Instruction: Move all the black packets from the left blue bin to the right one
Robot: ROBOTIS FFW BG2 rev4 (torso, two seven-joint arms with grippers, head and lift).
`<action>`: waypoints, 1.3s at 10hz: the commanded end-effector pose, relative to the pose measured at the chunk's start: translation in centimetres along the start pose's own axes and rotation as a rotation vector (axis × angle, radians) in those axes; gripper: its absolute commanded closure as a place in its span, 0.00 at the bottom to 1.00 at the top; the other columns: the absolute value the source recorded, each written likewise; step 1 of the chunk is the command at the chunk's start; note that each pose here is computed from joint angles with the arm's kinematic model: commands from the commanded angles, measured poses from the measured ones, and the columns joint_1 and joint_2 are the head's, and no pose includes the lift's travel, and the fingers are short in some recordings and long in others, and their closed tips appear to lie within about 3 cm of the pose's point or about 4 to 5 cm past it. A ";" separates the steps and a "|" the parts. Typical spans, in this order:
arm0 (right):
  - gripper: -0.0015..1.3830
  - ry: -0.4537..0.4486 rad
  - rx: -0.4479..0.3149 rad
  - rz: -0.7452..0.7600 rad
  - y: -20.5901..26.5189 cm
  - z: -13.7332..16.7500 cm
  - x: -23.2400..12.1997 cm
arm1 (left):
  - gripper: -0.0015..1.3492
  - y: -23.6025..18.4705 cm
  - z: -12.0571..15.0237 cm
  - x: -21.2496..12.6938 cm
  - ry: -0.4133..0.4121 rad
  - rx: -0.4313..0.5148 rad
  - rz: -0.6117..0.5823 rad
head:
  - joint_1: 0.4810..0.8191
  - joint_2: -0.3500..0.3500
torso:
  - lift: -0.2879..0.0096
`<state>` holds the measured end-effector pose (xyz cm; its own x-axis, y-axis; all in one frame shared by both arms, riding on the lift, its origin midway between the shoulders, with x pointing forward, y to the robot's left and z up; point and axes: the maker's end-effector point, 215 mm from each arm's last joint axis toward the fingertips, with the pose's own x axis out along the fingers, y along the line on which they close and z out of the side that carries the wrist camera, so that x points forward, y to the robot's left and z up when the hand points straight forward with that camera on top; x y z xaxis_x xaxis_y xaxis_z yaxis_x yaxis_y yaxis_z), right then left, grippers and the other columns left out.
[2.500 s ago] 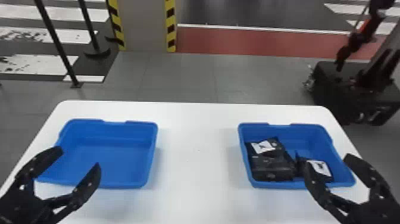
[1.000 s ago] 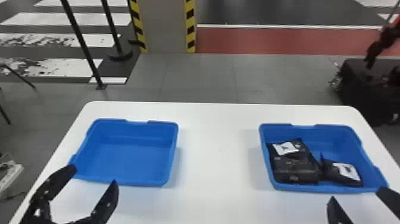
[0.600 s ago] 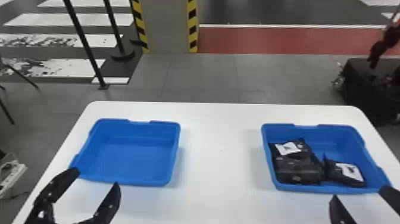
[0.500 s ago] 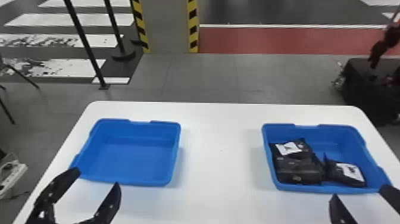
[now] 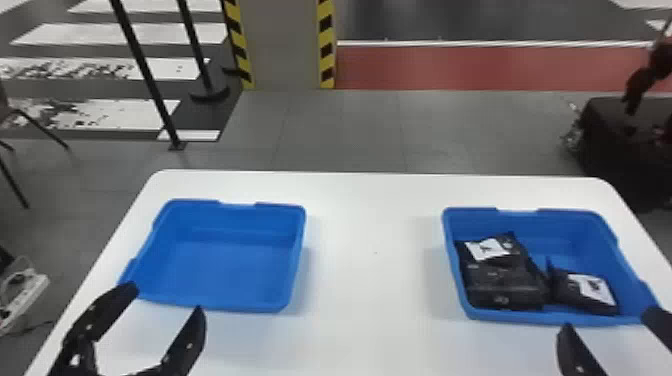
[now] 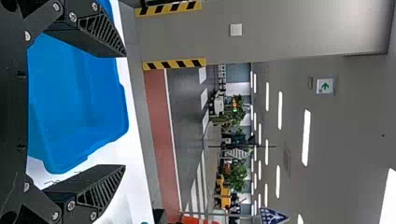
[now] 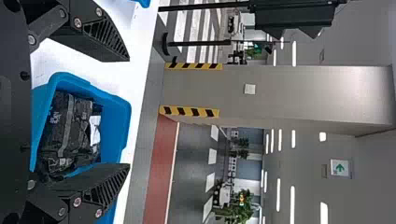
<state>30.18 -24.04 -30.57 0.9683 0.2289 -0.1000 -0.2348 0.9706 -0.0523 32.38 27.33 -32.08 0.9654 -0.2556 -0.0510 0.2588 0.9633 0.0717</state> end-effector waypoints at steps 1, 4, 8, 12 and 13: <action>0.17 0.001 0.006 -0.001 0.0 -0.1 0.0 | 0.15 0.0 -0.2 -0.1 0.003 -0.004 0.003 | 0.63 0.59 | 0.60; 0.17 -0.003 0.008 -0.001 0.0 0.0 0.1 | 0.14 0.1 -0.3 -0.1 0.003 -0.009 0.004 | 0.63 0.59 | 0.60; 0.17 0.003 0.022 -0.002 0.0 -0.6 0.1 | 0.14 0.0 -0.5 -0.1 0.006 -0.014 0.004 | 0.63 0.59 | 0.60; 0.17 0.004 0.024 -0.001 0.0 -0.7 0.1 | 0.15 0.0 -0.7 -0.1 0.010 -0.026 0.004 | 0.63 0.59 | 0.60; 0.17 0.002 0.025 -0.001 0.1 -0.7 0.2 | 0.15 -0.1 -0.8 -0.1 0.012 -0.029 0.003 | 0.63 0.59 | 0.60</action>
<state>30.26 -24.00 -31.31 0.9680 0.2282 -0.1040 -0.2323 0.9722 -0.0286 32.30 27.32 -32.78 0.9653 -0.2536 -0.0622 0.2566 0.9654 0.0461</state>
